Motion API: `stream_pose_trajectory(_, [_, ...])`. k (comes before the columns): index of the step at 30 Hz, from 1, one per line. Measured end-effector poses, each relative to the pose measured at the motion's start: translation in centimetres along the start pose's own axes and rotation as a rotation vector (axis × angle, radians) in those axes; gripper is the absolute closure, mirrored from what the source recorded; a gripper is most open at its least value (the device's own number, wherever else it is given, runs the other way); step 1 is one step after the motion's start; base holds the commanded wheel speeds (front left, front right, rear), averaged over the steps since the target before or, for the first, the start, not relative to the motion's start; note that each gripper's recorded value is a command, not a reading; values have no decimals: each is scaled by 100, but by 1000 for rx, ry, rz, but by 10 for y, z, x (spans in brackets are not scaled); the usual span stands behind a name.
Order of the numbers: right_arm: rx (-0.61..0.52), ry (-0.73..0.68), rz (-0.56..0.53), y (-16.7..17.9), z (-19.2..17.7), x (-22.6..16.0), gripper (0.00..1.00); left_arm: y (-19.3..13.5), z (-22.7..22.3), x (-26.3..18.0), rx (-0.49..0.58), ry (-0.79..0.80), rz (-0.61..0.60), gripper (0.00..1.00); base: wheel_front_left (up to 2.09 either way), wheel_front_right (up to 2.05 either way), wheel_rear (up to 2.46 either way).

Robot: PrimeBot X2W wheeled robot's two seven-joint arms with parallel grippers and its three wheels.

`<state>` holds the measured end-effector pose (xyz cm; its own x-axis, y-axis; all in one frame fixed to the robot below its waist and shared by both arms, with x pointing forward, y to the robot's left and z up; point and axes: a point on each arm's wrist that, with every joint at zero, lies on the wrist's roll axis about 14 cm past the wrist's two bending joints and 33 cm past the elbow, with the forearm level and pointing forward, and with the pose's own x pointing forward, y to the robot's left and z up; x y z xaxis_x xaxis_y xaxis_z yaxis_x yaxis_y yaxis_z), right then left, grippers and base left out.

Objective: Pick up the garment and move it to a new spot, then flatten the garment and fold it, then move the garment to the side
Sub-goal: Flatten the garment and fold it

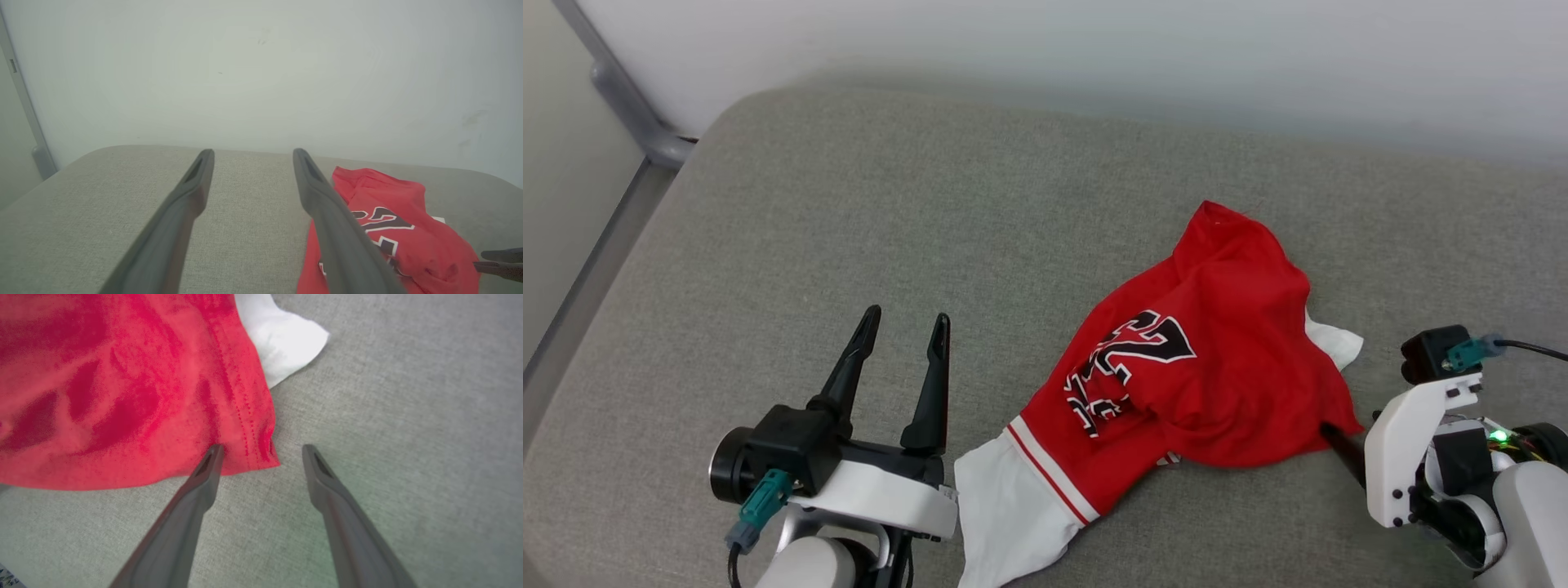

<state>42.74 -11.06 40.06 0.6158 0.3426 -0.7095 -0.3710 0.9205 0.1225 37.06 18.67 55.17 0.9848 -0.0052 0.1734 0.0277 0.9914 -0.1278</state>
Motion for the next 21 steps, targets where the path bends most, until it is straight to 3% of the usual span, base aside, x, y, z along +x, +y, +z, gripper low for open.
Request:
stream_pose_trajectory(7, [-11, 225, 40, 3, -38, 27, 0, 5, -18, 6, -10, 40, 17, 0, 0, 0, 0])
stream_pose_trajectory(8, [1, 245, 48, 4, -40, 28, 10, 6, -19, 7, -8, 41, 18, 0, 0, 0, 0])
stream_pose_trajectory(9, [9, 264, 52, 5, -42, 27, 87, 7, -19, 7, -8, 40, 19, 0, 0, 0, 0])
stream_pose_trajectory(10, [13, 281, 55, 5, -45, 26, 100, 7, -20, 7, -7, 40, 20, 0, 0, 0, 0])
stream_pose_trajectory(16, [8, 230, 76, 12, -28, 15, 100, 4, -20, 6, -7, 36, 6, 0, 0, 0, 0])
stream_pose_trajectory(21, [-71, -30, 81, 20, 43, -8, 100, -4, -18, 7, -18, 26, -18, 0, 0, 0, 0])
